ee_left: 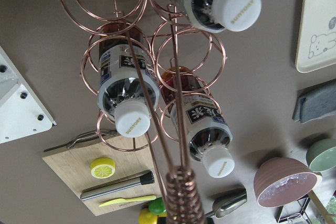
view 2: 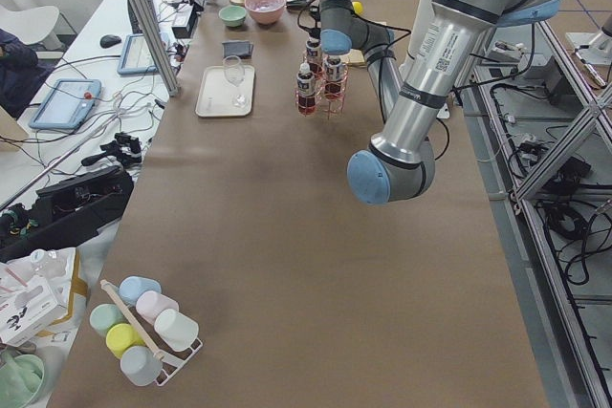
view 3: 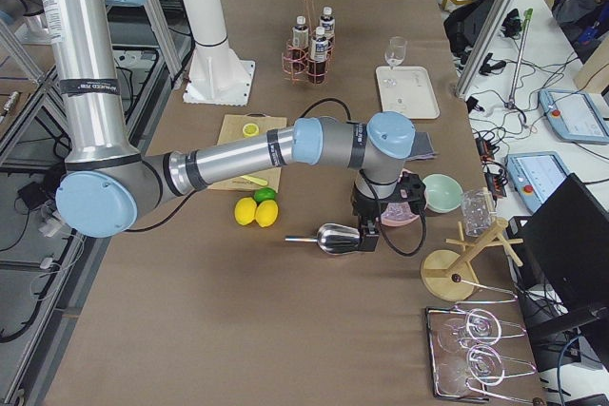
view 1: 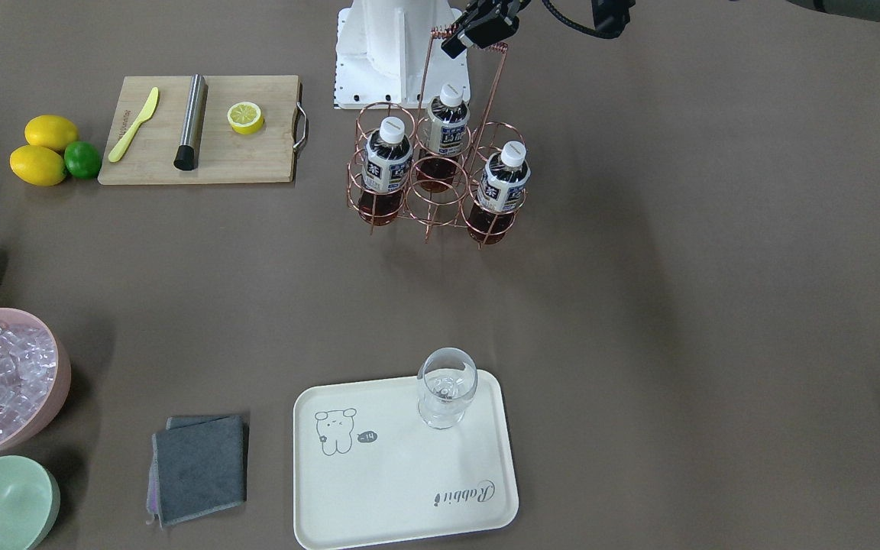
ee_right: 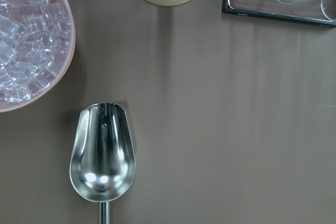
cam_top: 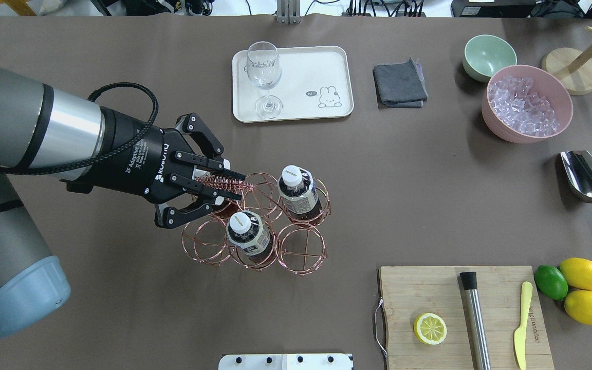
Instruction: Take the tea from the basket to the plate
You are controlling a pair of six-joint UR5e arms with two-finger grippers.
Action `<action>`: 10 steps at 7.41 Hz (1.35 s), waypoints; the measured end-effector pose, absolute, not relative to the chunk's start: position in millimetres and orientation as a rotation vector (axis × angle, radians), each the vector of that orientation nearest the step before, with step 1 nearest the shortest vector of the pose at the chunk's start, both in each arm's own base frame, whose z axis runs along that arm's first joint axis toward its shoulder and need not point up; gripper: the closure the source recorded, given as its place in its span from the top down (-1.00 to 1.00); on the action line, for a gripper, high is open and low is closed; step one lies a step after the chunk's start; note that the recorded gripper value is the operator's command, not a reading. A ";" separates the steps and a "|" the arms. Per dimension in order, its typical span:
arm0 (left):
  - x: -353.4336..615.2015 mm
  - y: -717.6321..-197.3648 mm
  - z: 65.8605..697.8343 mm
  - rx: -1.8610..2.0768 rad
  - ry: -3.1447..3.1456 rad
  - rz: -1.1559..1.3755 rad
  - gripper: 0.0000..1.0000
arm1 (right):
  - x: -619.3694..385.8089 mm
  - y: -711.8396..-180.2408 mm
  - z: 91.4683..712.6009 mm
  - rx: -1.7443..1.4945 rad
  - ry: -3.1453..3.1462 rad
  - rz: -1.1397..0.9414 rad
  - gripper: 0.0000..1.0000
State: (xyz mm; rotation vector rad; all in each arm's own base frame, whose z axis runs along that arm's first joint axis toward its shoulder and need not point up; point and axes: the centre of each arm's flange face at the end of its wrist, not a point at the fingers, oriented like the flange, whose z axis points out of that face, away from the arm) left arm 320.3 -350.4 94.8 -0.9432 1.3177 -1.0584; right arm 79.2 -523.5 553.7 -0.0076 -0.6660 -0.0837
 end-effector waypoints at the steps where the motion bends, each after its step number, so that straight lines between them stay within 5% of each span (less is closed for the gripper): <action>1: 326.7 -349.0 94.0 -0.919 1.330 -1.030 -1.00 | 79.2 -522.8 554.9 -0.009 -0.666 -0.083 0.99; 10: 364.8 -356.0 101.4 -0.887 1.435 -0.969 -1.00 | 79.3 -523.2 554.1 -0.003 -0.665 -0.094 0.99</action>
